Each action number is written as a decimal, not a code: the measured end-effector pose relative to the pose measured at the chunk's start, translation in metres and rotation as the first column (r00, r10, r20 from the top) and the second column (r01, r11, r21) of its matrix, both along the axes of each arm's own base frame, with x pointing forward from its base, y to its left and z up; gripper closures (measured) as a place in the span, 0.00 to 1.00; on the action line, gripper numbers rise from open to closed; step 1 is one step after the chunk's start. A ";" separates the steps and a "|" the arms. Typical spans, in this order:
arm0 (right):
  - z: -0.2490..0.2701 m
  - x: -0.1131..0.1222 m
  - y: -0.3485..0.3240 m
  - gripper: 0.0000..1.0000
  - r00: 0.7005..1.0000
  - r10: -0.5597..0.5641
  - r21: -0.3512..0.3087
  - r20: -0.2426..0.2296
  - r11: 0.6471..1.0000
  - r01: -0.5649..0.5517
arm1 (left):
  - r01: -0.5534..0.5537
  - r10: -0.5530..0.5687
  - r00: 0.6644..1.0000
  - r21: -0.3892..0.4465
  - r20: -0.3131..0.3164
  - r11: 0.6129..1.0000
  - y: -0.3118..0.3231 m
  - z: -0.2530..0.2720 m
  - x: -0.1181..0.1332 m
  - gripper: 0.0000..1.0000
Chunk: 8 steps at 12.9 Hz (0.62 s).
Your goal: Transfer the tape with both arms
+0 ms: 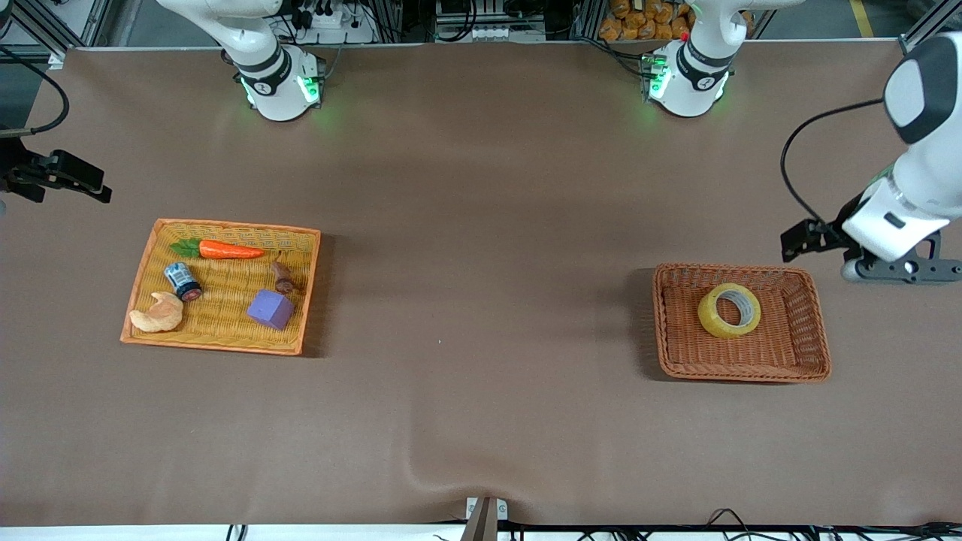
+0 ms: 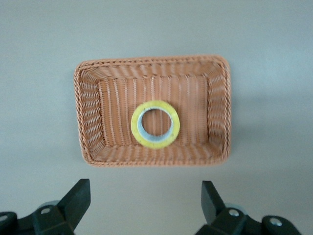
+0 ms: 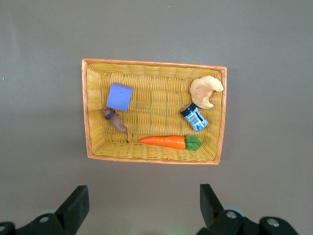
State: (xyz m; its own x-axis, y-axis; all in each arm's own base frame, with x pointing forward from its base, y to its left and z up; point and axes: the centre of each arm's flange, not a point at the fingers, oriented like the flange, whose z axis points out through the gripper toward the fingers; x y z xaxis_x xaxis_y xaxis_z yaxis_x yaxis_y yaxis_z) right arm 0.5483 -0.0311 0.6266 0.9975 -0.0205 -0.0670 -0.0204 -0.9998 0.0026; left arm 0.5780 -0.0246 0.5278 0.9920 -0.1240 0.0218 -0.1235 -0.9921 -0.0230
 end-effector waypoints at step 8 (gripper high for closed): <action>0.001 0.000 0.000 0.00 1.000 0.000 0.000 0.002 1.000 0.000 | -0.012 0.013 0.999 -0.013 0.031 1.000 -0.056 0.088 -0.041 0.00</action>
State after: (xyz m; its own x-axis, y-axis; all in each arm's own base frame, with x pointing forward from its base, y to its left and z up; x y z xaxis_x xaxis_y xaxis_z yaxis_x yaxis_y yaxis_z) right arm 0.5484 -0.0313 0.6274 0.9977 -0.0209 -0.0651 -0.0207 -0.9998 0.0027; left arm 0.5369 -0.0801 0.6160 0.9923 -0.1110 0.0545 -0.1103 -0.9938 -0.0140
